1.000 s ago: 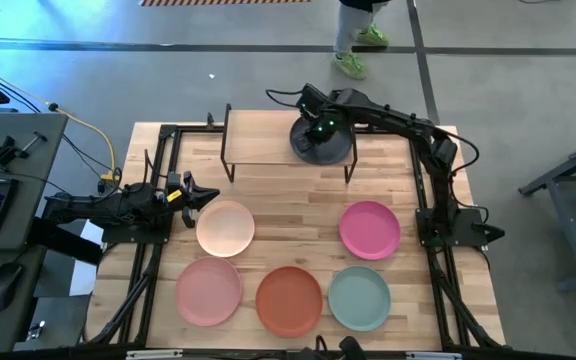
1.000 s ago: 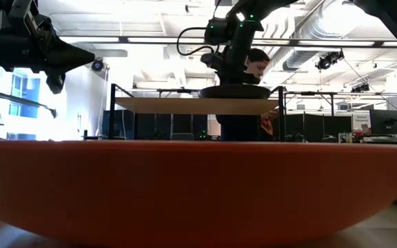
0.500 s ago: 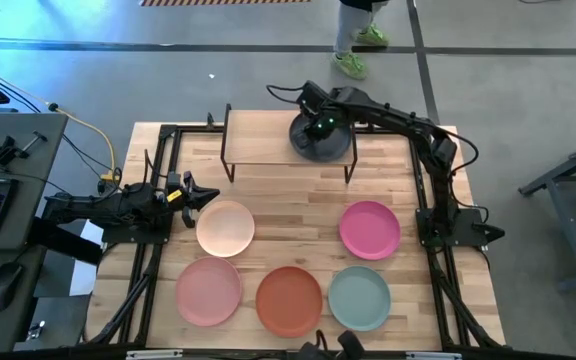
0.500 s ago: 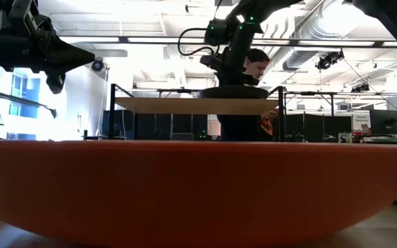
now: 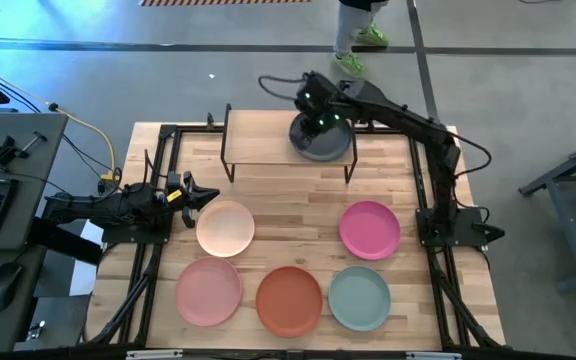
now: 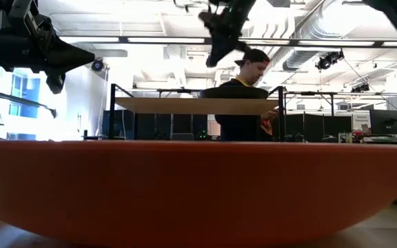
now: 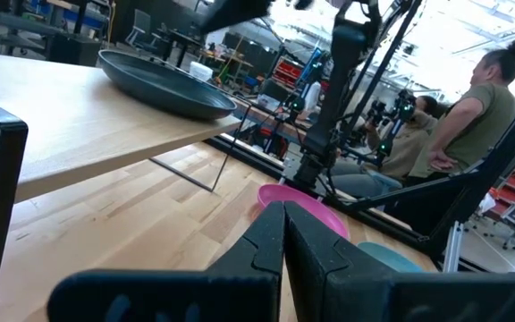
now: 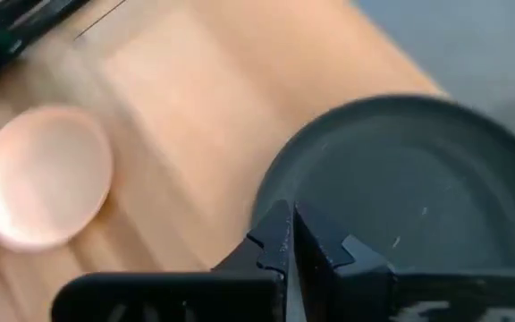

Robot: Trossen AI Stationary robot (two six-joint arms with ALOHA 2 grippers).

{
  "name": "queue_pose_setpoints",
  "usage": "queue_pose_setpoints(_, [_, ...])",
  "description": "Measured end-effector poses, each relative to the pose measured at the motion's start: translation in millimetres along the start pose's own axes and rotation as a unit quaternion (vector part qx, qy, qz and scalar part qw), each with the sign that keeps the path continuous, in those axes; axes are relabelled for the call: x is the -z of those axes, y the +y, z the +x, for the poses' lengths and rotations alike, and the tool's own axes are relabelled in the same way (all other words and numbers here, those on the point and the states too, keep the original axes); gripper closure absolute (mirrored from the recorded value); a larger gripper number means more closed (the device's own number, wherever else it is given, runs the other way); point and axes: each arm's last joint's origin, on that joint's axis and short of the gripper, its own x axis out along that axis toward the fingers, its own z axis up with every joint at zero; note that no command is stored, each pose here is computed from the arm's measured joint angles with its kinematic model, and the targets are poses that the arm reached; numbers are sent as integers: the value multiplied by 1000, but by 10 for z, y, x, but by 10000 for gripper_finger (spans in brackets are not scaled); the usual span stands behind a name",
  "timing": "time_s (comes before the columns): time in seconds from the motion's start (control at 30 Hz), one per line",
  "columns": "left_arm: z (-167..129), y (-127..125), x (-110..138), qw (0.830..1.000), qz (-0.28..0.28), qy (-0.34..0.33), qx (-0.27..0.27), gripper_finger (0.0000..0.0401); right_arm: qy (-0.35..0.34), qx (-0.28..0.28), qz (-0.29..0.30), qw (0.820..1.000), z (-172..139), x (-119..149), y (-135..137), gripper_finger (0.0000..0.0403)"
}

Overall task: Place and stack plates onto a shelf
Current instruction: Put the light pink plate on the shelf

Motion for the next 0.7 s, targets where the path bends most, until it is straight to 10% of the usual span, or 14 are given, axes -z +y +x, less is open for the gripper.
queue_pose_setpoints(0.33, [0, 0, -4, 1000, -9, -3, -2, 400, -106, -70, 4, 992, -563, 882, 509, 403])
queue_pose_setpoints(0.7, [0, -8, -25, 998, -68, -13, 2, 400, -314, -261, 72, 910, -462, 1861, 851, 403])
